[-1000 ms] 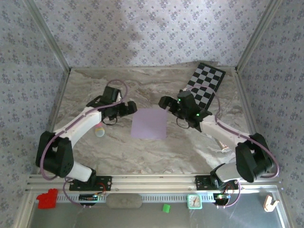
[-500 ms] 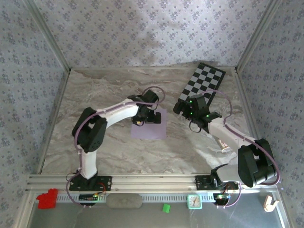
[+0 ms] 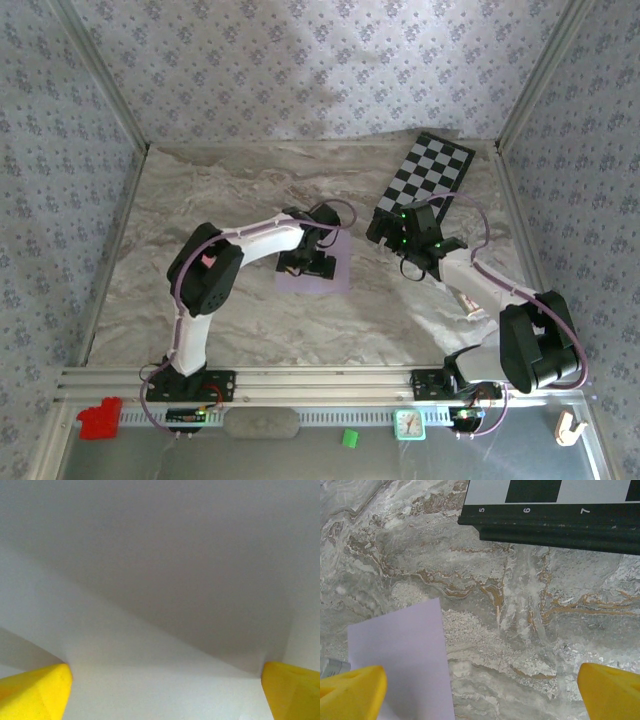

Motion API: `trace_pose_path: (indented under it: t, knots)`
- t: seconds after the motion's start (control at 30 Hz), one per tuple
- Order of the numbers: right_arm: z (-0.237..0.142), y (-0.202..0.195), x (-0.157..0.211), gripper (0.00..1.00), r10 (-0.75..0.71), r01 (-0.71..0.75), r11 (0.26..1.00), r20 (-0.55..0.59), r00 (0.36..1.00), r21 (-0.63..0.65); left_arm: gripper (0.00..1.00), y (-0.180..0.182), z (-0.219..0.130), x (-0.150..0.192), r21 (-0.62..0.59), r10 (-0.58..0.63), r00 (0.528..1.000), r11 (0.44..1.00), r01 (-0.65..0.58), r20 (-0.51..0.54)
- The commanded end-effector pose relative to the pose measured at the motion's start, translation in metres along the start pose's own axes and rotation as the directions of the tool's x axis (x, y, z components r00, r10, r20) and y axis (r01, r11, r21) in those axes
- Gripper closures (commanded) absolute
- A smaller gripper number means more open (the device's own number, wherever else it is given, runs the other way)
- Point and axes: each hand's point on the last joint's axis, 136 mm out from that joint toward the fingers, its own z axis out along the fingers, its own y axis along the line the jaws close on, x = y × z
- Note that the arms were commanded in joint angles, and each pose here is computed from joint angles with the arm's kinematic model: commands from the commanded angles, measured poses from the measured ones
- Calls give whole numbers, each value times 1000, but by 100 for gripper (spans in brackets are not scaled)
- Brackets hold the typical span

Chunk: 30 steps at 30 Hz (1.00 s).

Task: Fold a paper plane with a square sheet of paper (pick it up from the middle)
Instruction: First fold the square sheet of paper in half at the center of the table.

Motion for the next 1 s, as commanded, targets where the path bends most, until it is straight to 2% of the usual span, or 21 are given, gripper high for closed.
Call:
trace_pose_path:
  t: [0.0, 0.1, 0.27, 0.5, 0.8, 0.97]
  knots:
    - [2, -4, 2, 0, 7, -7, 1000, -8, 1000, 3, 4, 22, 7, 48, -54, 13, 990, 998, -20, -144]
    - [3, -4, 2, 0, 12, -12, 1000, -8, 1000, 2, 4, 21, -1, 47, -37, 5, 992, 999, -10, -123]
    - [5, -3, 2, 0, 18, -18, 1000, -12, 1000, 3, 3, 4, -16, 19, 6, -15, 999, 1000, 15, -47]
    - [6, -6, 5, 0, 20, -20, 1000, -18, 1000, 9, 3, 5, -17, -8, -52, -47, 999, 997, 48, 12]
    - [6, -9, 5, 0, 17, -17, 1000, -19, 1000, 15, 4, 10, 0, -7, -83, -80, 996, 993, 78, -24]
    - [8, -9, 7, 0, 20, -19, 1000, -26, 999, 10, 6, 14, 21, 12, -92, -124, 988, 989, 116, -90]
